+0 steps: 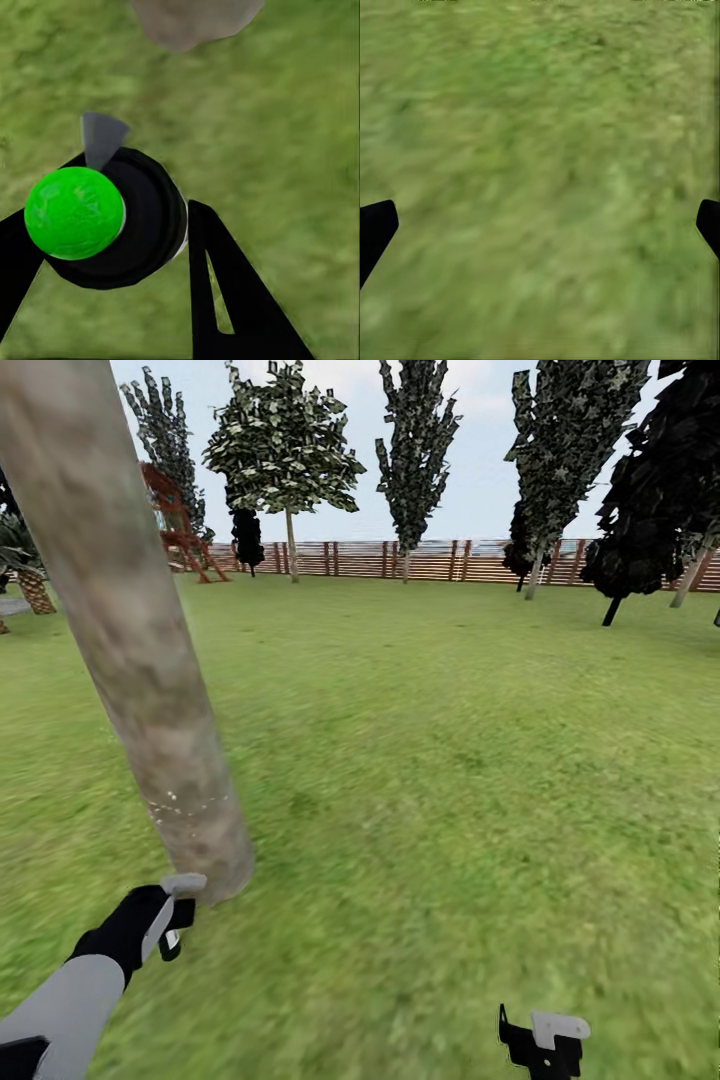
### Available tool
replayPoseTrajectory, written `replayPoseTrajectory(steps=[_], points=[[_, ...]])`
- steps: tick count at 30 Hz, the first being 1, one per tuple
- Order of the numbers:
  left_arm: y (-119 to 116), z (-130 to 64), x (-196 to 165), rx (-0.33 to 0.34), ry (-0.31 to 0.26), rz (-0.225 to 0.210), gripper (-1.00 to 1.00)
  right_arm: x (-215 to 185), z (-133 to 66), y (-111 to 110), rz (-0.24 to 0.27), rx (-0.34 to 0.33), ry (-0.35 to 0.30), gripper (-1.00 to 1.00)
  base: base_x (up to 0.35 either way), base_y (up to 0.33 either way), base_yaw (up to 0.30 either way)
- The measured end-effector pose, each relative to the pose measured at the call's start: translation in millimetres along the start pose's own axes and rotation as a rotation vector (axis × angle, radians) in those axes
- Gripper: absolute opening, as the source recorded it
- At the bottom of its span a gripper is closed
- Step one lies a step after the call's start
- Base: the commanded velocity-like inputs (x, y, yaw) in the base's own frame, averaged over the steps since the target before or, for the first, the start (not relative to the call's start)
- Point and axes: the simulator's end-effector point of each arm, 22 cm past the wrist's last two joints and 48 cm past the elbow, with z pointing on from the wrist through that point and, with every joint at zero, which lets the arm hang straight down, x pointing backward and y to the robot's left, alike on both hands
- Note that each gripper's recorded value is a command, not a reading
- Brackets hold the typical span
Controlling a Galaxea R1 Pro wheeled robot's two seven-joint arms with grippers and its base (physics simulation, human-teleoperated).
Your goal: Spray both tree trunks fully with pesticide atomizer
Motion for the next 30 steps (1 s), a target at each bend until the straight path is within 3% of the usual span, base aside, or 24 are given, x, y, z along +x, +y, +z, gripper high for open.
replayPoseTrajectory(steps=[5, 10, 14, 20, 25, 30], points=[[38.3, 15.5, 21.3, -0.046, -0.003, -0.011, -1.0, -0.2, -0.1, -0.1, 0.0, 0.0, 0.0, 1.0, 0.215, -0.21, 0.0], [45.2, 16.4, 21.1, -0.052, -0.006, -0.017, -1.0, -0.1, 0.0, -0.5, 0.0, 0.0, 0.0, 1.0, 0.228, -0.052, 0.04], [33.2, 17.5, 24.3, -0.036, -0.005, -0.016, -1.0, 0.1, 0.1, -0.5, 0.0, 0.001, 0.0, 1.0, 0.017, -0.002, 0.25], [25.5, 14.2, -9.2, -0.012, -0.15, -0.009, -1.0, 0.1, 0.1, -0.5, 0.0, 0.001, 0.0, 1.0, 0.0, 0.0, 0.277], [21.9, 14.4, -8.5, -0.009, -0.15, -0.01, -1.0, 0.1, 0.1, -0.5, 0.0, 0.001, 0.0, 1.0, 0.001, -0.056, 0.189], [-18.2, 14.0, 1.8, 0.032, -0.131, -0.004, -1.0, -0.1, 0.0, -0.7, 0.0, 0.001, 0.0, 1.0, 0.097, -0.25, 0.011]])
